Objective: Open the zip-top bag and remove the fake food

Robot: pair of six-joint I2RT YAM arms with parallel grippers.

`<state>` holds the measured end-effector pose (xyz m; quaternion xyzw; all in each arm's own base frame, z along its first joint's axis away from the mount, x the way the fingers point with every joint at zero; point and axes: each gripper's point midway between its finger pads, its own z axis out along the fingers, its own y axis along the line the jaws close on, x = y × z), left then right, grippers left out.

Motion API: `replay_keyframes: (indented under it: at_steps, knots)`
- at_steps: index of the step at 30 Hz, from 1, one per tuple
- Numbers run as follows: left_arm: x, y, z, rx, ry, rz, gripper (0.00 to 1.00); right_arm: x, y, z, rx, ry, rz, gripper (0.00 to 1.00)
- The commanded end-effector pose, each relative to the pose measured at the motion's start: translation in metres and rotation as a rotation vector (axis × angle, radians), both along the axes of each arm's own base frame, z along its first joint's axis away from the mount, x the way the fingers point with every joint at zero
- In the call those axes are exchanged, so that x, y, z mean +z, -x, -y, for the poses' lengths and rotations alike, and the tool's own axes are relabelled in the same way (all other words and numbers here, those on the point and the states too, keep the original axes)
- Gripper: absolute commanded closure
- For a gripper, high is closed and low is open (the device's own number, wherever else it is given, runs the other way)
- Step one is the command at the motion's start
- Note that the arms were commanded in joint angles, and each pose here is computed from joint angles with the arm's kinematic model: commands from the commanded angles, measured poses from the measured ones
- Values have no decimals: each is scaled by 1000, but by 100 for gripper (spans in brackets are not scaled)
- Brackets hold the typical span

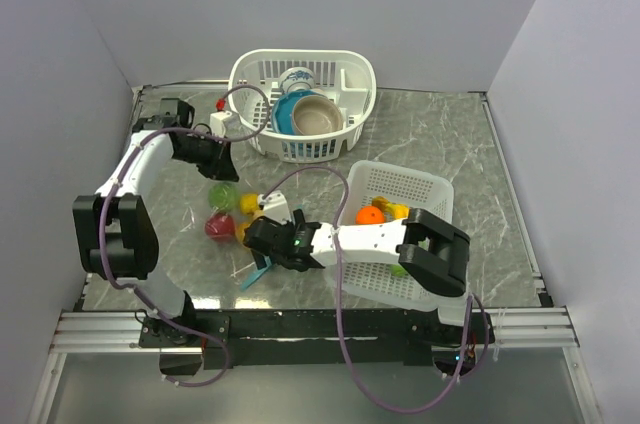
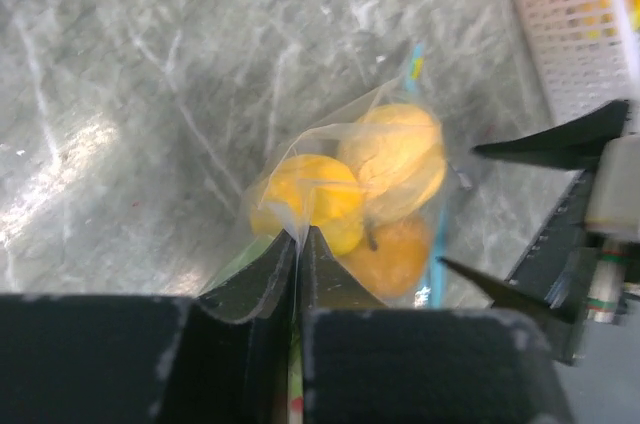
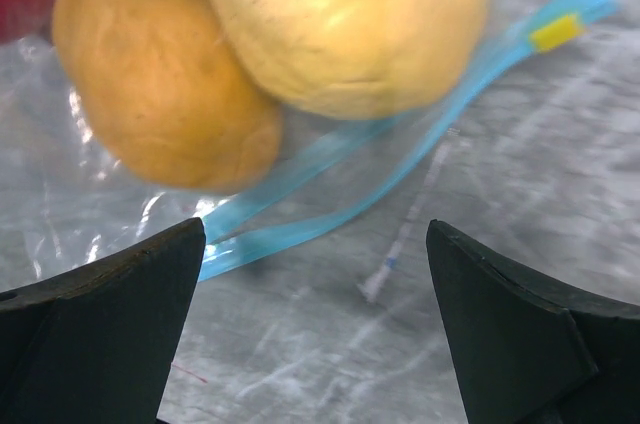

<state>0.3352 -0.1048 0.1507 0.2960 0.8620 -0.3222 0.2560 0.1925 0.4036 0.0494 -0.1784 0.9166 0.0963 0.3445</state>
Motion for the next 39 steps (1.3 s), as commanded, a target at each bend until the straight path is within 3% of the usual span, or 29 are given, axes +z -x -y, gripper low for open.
replay_keyframes:
  at_steps: [1, 4, 10, 17, 30, 39]
  knots:
    - [-5, -9, -21, 74, -146, 85, 93, 20, -8, 24, -70, 14, 66, 0]
    - [-22, -23, -46, 129, -287, 144, 99, 18, -4, 35, -73, 24, 67, 0]
    - [-57, -35, -88, 195, -516, 184, 99, 17, -1, 45, -84, 23, 77, 0]
    - [-89, -37, -95, 180, -650, 198, 99, 3, -10, 35, -59, 88, 100, 0]
    - [-104, -12, -46, 76, -589, 145, 99, 14, -33, -19, 20, -42, 133, 0]
    - [-109, 3, -23, 58, -511, 72, 99, 11, -25, -46, 76, -162, 82, 0]
